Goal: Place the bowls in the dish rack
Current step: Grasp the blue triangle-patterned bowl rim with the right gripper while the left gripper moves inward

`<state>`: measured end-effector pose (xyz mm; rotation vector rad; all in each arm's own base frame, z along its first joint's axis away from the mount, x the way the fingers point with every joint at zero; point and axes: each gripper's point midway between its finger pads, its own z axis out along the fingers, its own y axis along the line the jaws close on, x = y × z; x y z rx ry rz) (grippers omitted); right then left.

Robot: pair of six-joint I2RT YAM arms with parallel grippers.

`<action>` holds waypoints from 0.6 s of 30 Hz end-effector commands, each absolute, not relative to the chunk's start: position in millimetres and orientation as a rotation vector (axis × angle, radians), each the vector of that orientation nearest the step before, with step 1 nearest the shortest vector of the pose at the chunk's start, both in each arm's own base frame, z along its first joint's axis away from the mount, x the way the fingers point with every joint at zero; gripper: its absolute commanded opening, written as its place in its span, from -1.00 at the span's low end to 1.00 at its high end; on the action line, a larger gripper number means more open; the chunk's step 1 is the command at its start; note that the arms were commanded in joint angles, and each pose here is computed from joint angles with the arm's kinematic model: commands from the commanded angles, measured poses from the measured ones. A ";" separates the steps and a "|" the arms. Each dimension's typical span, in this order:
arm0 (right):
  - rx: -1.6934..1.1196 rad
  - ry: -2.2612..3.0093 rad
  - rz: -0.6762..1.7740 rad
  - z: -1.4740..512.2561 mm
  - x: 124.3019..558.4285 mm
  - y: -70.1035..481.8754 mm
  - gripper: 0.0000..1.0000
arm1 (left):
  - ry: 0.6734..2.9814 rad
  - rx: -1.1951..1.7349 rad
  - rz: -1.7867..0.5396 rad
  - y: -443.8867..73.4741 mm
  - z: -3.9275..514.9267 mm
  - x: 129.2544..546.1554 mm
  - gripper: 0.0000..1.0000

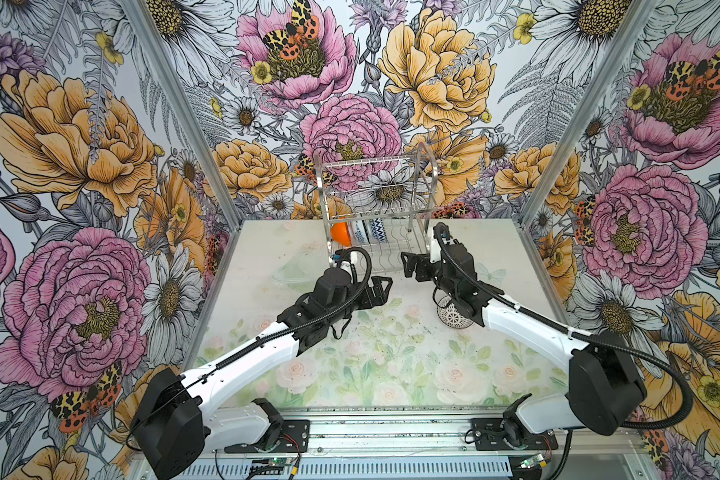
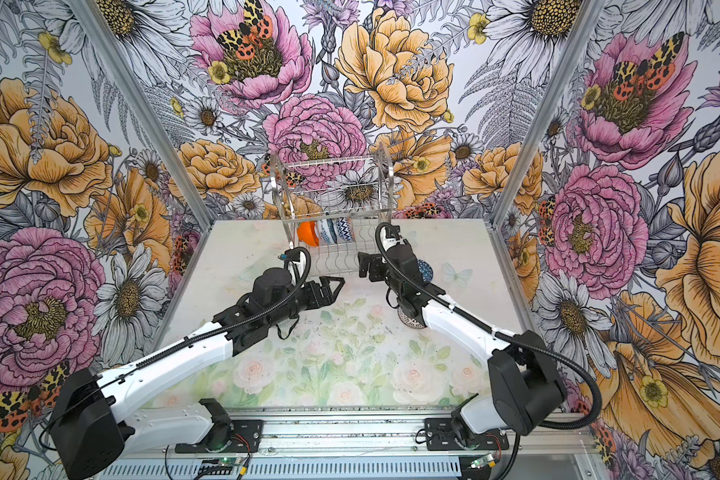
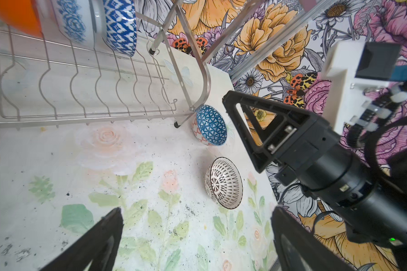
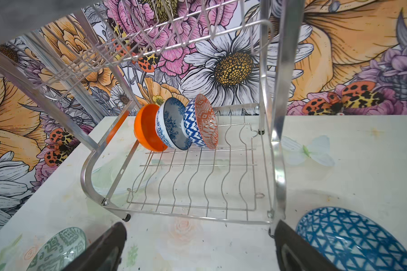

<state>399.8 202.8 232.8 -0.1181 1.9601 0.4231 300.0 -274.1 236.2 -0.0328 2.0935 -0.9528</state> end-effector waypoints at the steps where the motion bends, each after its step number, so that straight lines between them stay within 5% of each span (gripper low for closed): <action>1: -0.061 2.054 0.247 212.8 375.6 156.2 0.99 | 2.026 -0.051 -0.972 -284.4 253.0 308.0 0.97; 9: 0.160 2.178 0.214 181.1 363.1 77.6 0.99 | 2.020 0.017 -0.992 -318.5 250.3 306.7 0.97; 18: 0.369 2.320 0.406 136.3 409.8 39.8 0.99 | 2.025 0.082 -1.025 -349.7 250.6 310.4 0.97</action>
